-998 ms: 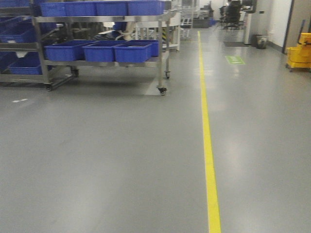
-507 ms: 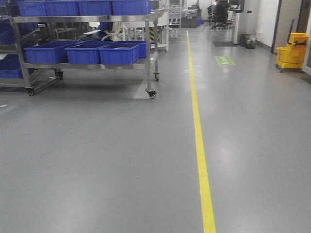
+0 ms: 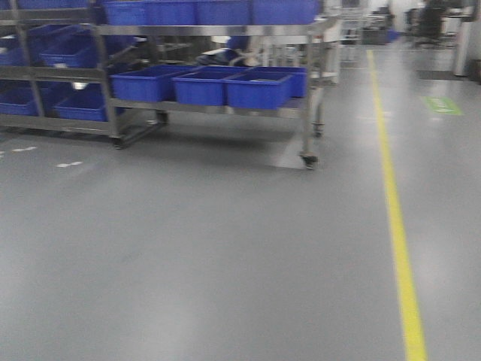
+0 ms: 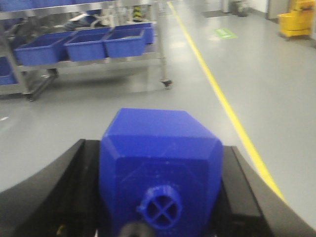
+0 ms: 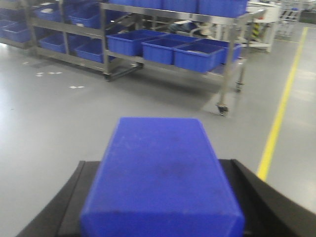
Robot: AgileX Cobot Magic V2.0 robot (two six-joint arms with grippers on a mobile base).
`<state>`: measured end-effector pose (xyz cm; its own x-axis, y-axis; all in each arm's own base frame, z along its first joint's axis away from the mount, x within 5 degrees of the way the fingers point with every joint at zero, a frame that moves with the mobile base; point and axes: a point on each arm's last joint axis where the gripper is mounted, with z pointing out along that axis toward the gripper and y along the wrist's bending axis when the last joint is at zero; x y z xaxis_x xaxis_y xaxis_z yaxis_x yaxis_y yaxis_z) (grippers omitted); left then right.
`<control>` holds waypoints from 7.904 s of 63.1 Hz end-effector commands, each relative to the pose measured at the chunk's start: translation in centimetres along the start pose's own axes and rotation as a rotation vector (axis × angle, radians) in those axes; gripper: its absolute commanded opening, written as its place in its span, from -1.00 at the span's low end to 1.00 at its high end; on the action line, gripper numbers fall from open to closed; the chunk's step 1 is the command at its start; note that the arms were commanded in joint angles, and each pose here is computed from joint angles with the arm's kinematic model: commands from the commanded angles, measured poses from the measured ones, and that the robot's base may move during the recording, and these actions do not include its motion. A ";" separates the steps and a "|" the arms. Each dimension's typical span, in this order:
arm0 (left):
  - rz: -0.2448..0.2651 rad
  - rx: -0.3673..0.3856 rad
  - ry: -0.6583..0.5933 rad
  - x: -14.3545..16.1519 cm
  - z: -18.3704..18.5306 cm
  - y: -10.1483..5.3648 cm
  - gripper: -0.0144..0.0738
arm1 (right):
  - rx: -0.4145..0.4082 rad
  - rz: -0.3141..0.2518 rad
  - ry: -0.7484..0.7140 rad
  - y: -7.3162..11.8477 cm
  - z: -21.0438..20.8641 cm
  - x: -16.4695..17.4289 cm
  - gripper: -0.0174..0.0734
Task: Pick and sort blue part to right shelf
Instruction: 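Drive the base away from the table holding both blue parts, then drive the base up to the shelf of blue bins, then lower the left gripper's blue part into a bin and open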
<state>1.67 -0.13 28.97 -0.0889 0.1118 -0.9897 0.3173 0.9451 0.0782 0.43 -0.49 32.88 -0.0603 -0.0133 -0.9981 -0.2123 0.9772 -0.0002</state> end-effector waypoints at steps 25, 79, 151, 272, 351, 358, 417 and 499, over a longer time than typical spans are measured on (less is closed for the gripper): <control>-0.007 0.003 -0.126 -1.6 -0.6 0.1 0.01 | 0.000 -0.020 -0.107 0.0 -0.1 -1.6 -0.03; -0.007 0.003 -0.126 -1.6 -0.6 0.1 0.01 | 0.000 -0.020 -0.107 0.0 -0.1 -1.6 -0.03; -0.007 0.003 -0.126 -1.6 -0.6 0.1 0.01 | 0.000 -0.020 -0.107 0.0 -0.1 -1.6 -0.03; -0.007 0.003 -0.126 -1.6 -0.6 0.1 0.01 | 0.000 -0.020 -0.107 0.0 -0.1 -1.6 -0.03; -0.007 0.003 -0.126 -1.6 -0.6 0.1 0.01 | 0.000 -0.020 -0.107 0.0 -0.1 -1.6 -0.03; -0.007 0.003 -0.126 -1.6 -0.6 0.1 0.01 | 0.000 -0.020 -0.107 0.0 -0.1 -1.6 -0.03; -0.007 0.003 -0.126 -1.6 -0.6 0.1 0.01 | 0.000 -0.020 -0.107 0.0 -0.1 -1.6 -0.03; -0.107 -0.020 0.392 -11.5 24.1 1.0 0.01 | 0.000 -0.020 -0.107 0.0 -0.1 -1.6 -0.03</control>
<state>23.40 -7.60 36.27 -0.5356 0.1761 -0.8259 0.2922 0.9563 0.0144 0.43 -0.50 32.89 -0.0591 -0.0149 -0.9981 -0.2111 0.9775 -0.0021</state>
